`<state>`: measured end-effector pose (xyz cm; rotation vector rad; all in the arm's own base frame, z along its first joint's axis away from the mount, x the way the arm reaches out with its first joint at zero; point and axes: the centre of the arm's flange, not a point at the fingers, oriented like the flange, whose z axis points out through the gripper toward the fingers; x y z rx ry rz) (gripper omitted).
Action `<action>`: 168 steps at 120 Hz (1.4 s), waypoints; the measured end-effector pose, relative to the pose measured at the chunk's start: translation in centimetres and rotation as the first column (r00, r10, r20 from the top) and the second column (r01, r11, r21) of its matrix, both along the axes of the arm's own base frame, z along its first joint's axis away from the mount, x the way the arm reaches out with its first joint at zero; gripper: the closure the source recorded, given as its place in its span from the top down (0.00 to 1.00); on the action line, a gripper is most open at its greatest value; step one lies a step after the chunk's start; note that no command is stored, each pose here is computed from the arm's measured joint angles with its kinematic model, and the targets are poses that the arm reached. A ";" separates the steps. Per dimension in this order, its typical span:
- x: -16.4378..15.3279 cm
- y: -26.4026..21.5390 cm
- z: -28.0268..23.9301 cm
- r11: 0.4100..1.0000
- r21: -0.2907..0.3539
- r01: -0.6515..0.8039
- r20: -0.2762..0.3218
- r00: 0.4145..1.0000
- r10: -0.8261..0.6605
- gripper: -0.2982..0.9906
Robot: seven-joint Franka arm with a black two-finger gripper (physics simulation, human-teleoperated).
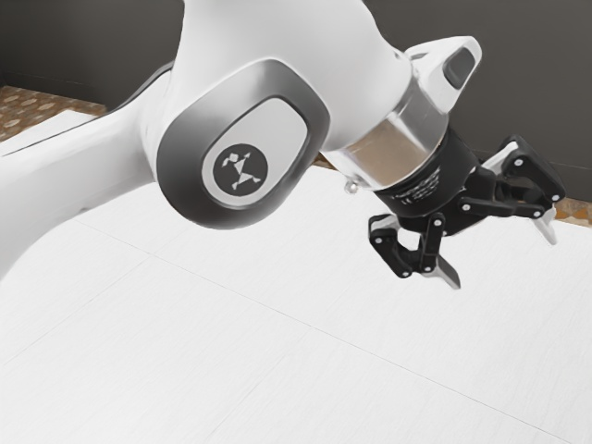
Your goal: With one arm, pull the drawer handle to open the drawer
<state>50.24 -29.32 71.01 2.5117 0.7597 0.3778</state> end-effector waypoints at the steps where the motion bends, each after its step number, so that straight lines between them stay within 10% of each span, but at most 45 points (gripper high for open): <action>1: -0.3 0.1 0.3 1.000 -0.004 -0.002 0.003 1.000 0.002 0.77; 46: -3.6 8.9 2.6 0.966 0.121 -0.228 -0.237 0.939 0.251 0.77; 81: -3.3 4.9 2.3 0.934 0.177 -0.310 -0.096 0.939 0.330 0.77; 130: -8.8 -16.6 -0.8 1.000 -0.013 -0.019 0.006 1.000 0.019 0.77; 148: -0.5 -11.0 -0.3 0.981 -0.079 -0.175 0.052 0.982 0.179 0.77; 168: -1.7 -11.5 1.5 0.979 -0.134 -0.156 0.082 0.982 0.167 0.77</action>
